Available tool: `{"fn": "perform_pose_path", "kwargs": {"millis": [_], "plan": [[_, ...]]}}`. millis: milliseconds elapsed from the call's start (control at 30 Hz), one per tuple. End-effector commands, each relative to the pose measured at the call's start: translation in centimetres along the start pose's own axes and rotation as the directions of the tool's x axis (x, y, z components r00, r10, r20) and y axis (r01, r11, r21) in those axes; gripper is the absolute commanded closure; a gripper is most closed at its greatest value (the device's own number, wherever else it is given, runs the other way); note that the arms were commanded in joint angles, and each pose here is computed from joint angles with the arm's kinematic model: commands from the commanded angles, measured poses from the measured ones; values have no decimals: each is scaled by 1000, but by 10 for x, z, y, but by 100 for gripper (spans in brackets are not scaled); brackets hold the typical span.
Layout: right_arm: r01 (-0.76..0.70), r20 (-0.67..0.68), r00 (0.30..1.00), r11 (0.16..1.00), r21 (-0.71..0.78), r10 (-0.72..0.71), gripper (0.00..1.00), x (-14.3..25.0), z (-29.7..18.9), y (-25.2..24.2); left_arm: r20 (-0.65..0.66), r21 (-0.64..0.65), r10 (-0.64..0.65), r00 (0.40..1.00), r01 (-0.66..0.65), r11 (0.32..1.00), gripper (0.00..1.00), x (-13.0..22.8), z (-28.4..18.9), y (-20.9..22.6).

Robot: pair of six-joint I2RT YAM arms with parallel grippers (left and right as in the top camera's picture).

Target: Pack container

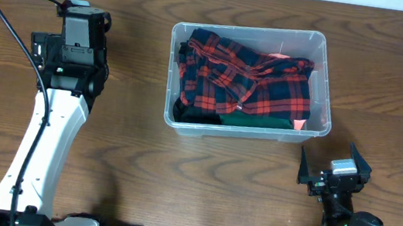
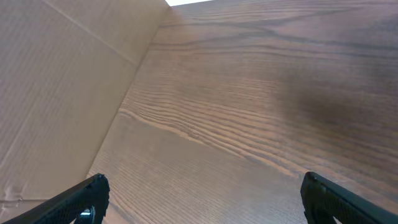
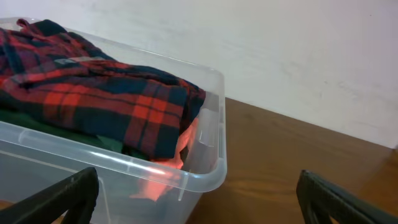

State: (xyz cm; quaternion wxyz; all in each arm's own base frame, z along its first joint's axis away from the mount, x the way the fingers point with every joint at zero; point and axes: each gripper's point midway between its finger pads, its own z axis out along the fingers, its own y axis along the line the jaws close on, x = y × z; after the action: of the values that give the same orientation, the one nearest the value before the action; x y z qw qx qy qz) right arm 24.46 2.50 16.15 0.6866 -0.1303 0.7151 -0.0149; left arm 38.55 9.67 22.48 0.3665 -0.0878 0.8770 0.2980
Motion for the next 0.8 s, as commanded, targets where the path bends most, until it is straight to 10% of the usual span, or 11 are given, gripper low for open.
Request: {"fn": "perform_pose_path", "kwargs": {"millis": [0,767], "plan": [[13,-2,1000,1000,11,-13,1,1,0,-2,6,-11,-9,1000,9,1000,2,-5,0,4],[13,-2,1000,1000,11,-13,1,1,0,-2,23,-12,-21,1000,21,1000,2,4,-13,12]]}}
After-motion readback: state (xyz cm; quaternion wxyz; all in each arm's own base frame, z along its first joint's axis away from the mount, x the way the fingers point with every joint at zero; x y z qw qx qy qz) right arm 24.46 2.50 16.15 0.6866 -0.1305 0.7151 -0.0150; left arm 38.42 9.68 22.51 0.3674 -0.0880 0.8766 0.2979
